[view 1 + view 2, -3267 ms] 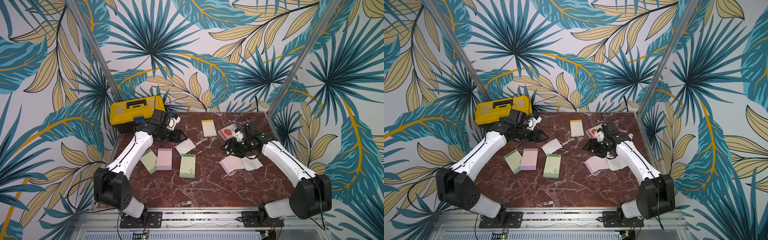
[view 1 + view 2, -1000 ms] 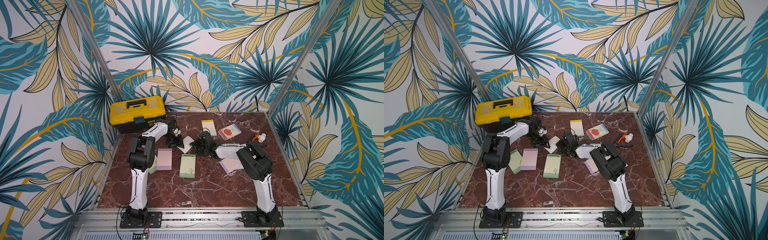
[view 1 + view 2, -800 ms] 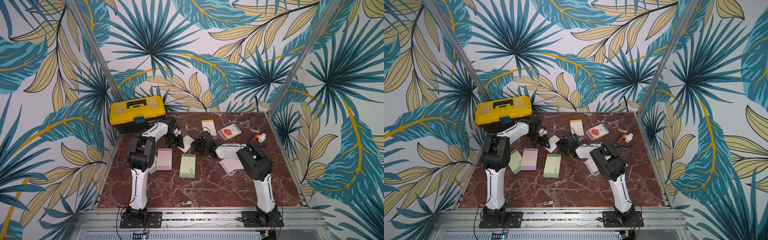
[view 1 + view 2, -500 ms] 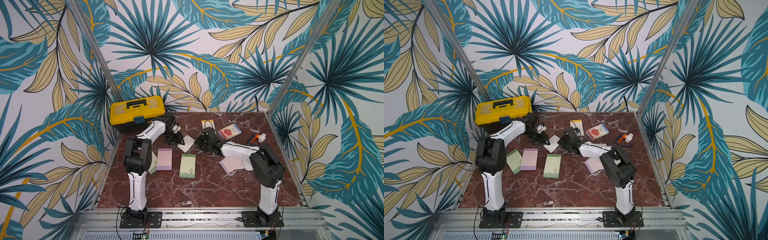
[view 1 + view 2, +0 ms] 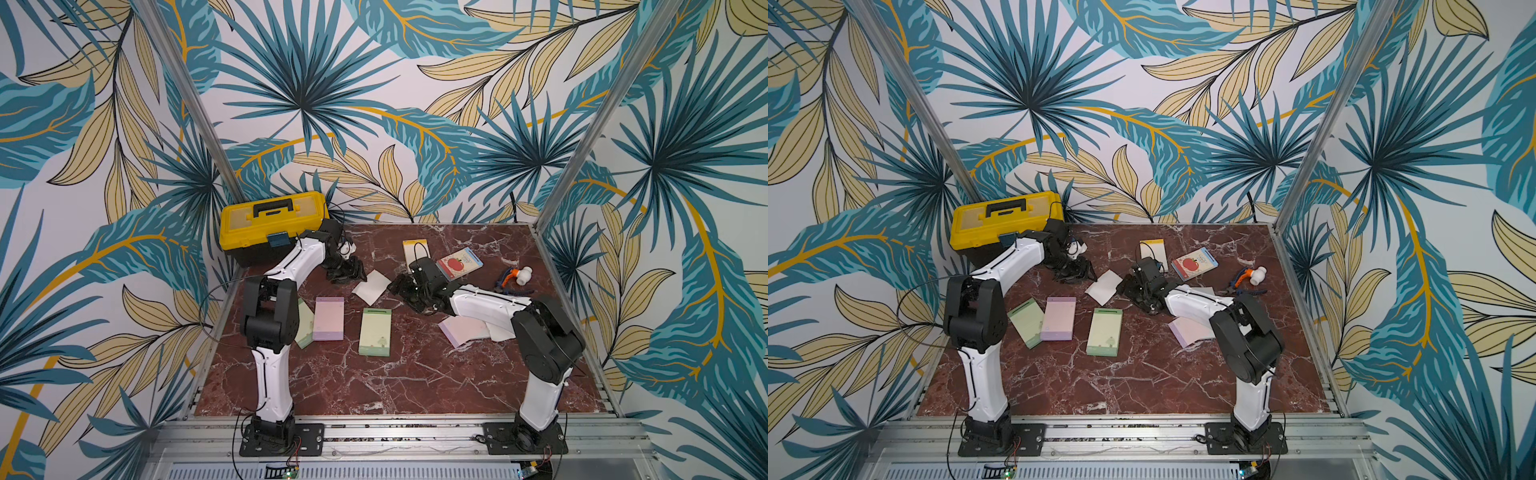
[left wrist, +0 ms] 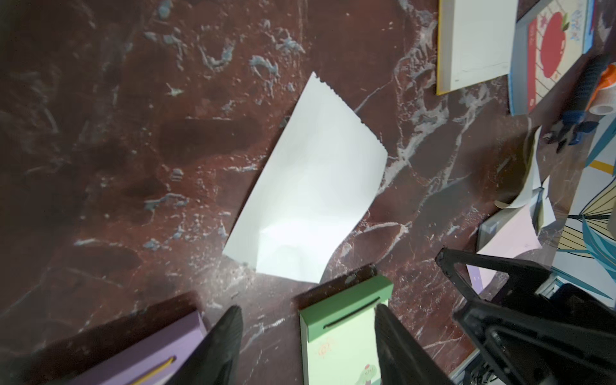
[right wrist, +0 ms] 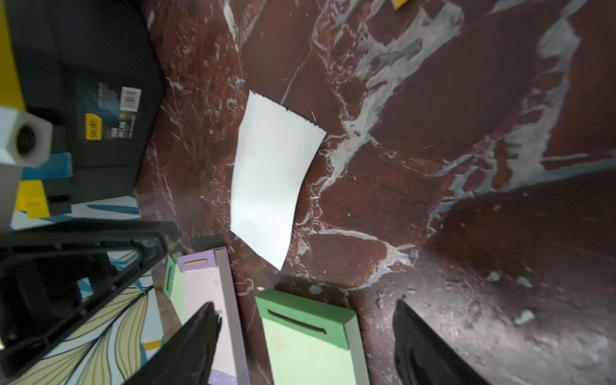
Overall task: Tear off pages from different memo pads
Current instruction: Adjust the paper at the center of the board, then move the memo pad to the center of the board.
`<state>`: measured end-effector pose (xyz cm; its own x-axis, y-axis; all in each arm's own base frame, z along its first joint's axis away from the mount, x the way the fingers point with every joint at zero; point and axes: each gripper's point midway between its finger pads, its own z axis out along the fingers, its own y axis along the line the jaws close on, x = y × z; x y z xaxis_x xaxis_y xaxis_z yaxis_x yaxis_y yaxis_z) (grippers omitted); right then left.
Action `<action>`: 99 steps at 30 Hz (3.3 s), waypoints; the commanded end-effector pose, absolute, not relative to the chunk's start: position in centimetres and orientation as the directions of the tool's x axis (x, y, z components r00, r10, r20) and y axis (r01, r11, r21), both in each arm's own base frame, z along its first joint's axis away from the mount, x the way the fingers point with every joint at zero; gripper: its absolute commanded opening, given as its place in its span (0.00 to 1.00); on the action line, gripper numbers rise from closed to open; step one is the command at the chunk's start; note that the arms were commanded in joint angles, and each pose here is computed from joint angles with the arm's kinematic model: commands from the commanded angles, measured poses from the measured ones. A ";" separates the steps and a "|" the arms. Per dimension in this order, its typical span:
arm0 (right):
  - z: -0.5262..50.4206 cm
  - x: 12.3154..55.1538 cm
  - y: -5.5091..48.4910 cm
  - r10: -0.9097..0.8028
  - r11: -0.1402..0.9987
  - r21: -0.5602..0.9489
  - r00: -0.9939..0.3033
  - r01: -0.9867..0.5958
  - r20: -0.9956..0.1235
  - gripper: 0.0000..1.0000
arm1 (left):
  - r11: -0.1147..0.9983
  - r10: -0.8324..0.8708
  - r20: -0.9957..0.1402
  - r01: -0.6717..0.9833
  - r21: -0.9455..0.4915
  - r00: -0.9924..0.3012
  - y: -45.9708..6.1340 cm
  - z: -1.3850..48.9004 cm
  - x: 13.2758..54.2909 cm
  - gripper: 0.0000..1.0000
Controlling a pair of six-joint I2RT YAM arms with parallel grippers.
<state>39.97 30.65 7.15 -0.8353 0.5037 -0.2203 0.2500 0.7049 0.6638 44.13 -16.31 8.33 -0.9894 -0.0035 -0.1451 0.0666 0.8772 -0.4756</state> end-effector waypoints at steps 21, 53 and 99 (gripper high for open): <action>4.1 46.3 35.5 0.631 0.483 0.829 -0.769 0.282 -0.106 0.82 | 0.833 0.040 -0.029 0.049 -0.551 -0.999 -18.1 3.0 45.8 0.46; 13.6 36.7 14.4 -0.142 0.916 -0.400 -0.916 0.022 -0.376 0.00 | 0.822 -0.027 -0.144 0.060 -0.567 -0.989 -16.1 10.9 40.5 0.53; 10.3 34.5 20.0 0.267 0.949 0.236 -0.933 0.210 -0.243 0.61 | 0.827 -0.009 -0.172 0.089 -0.555 -0.985 -18.1 12.5 39.0 0.55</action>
